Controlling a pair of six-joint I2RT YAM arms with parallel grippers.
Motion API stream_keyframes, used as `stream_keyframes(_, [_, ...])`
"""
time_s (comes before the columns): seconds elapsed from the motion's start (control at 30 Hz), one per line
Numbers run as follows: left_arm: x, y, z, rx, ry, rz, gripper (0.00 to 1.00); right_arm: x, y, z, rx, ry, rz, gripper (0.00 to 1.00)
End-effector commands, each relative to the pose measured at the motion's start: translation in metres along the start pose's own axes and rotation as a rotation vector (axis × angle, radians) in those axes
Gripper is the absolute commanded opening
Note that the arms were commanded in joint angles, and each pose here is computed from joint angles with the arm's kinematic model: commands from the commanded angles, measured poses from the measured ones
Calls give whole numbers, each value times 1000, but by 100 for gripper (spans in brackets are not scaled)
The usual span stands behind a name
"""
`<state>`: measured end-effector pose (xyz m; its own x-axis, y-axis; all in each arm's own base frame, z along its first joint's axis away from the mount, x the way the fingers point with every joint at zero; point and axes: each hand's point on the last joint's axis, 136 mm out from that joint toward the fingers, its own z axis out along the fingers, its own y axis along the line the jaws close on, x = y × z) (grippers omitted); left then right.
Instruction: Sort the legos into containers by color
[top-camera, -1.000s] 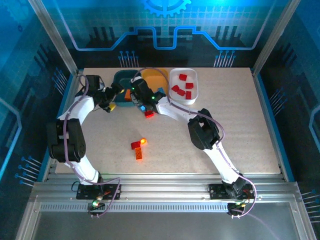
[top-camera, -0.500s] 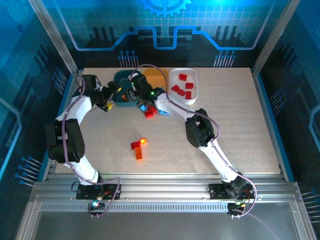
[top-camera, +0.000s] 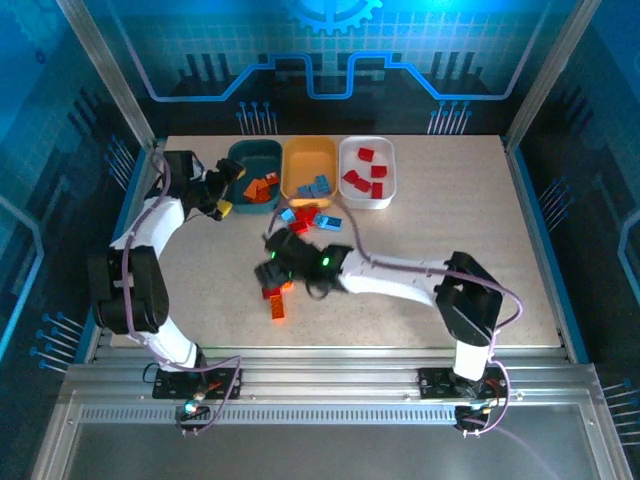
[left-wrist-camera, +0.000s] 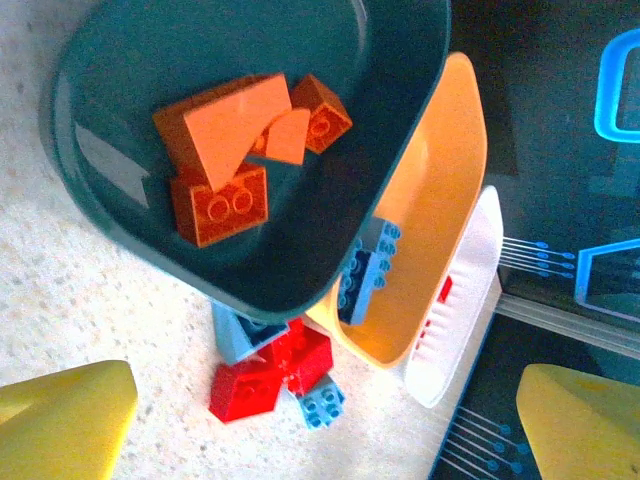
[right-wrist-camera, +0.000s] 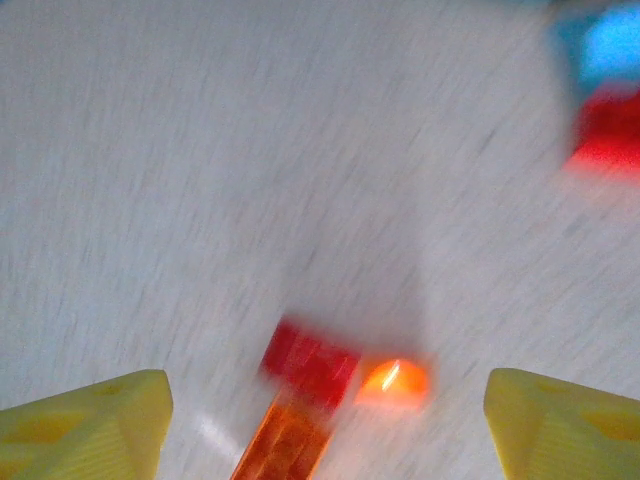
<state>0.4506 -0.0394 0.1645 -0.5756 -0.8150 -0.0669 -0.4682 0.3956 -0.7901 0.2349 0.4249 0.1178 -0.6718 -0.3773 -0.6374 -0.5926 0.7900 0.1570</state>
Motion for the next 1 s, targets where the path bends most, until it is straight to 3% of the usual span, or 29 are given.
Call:
stream_keyframes(0.0, [24, -32, -9, 74, 26, 3, 99, 53, 22, 2, -5, 134, 80, 84])
stream_keyframes(0.2, [56, -45, -5, 73, 83, 92, 99, 89, 38, 20, 66, 223, 89, 86])
stream_keyframes(0.4, [62, -44, -5, 70, 111, 147, 99, 100, 15, 52, 219, 259, 93, 82])
stream_keyframes(0.5, [64, -43, -5, 86, 114, 147, 99, 97, 6, 62, 258, 239, 102, 72])
stream_keyframes(0.7, [61, -48, -12, 107, 113, 151, 99, 89, -16, 49, 351, 159, 78, 35])
stream_keyframes(0.83, [62, -53, -19, 119, 103, 150, 99, 88, -38, 25, 415, 121, 60, 29])
stream_keyframes(0.97, [67, -66, -31, 160, 82, 167, 99, 91, -48, 2, 384, 88, 62, 28])
